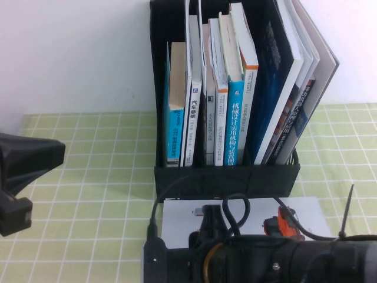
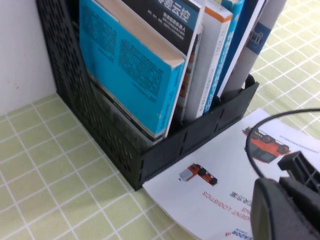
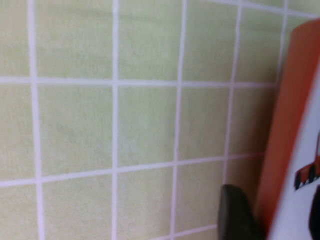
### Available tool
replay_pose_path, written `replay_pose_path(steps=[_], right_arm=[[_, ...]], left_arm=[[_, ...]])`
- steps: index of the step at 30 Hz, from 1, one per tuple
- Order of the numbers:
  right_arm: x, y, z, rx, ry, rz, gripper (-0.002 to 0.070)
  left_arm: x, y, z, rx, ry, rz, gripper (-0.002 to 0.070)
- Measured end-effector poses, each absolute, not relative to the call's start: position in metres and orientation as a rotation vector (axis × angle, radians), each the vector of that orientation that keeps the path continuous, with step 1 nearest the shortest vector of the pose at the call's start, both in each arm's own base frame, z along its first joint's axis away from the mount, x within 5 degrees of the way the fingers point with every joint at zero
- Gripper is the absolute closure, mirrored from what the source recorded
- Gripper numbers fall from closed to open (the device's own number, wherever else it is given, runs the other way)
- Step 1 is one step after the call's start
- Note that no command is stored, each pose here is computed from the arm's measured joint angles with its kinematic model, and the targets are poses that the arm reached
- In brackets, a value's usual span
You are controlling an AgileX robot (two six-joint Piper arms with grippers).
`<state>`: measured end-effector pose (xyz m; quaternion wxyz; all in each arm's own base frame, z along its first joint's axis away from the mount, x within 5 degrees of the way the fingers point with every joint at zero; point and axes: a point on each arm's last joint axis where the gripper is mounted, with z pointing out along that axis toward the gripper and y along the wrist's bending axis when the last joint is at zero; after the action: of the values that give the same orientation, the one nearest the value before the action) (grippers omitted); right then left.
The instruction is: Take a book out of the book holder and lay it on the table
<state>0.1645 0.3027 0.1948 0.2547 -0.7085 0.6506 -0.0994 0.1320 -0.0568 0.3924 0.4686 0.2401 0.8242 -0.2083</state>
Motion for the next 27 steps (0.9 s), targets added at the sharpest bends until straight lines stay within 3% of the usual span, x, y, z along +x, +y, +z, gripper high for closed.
replay_pose_path(steps=[4, 10, 12, 16, 18, 22, 27], right_arm=[[0.149, 0.311, 0.23, -1.906, 1.731, -0.111, 0.0325], [0.125, 0.308, 0.291, -1.885, 1.8, 0.19, 0.0325], [0.119, 0.301, 0.312, -1.87, 1.788, 0.249, 0.0365], [0.11, 0.278, 0.357, -1.791, 1.696, 0.297, 0.0577], [0.106, 0.262, 0.378, -1.74, 1.639, 0.294, 0.0632], [0.1, 0.22, 0.414, -1.584, 1.618, 0.32, 0.0669], [0.092, 0.176, 0.418, -1.433, 1.66, 0.352, 0.0676]], left_arm=[[0.129, -0.057, 0.391, 0.61, 2.038, -0.521, 0.0678], [0.112, -0.056, 0.397, 0.632, 1.999, -0.498, 0.0678], [0.101, -0.055, 0.4, 0.645, 1.971, -0.485, 0.0678], [0.07, -0.051, 0.403, 0.63, 1.927, -0.437, 0.0678], [0.056, -0.048, 0.397, 0.591, 1.923, -0.424, 0.0678], [0.029, -0.043, 0.37, 0.491, 1.884, -0.424, 0.0678], [0.009, -0.038, 0.332, 0.35, 1.794, -0.451, 0.0678]])
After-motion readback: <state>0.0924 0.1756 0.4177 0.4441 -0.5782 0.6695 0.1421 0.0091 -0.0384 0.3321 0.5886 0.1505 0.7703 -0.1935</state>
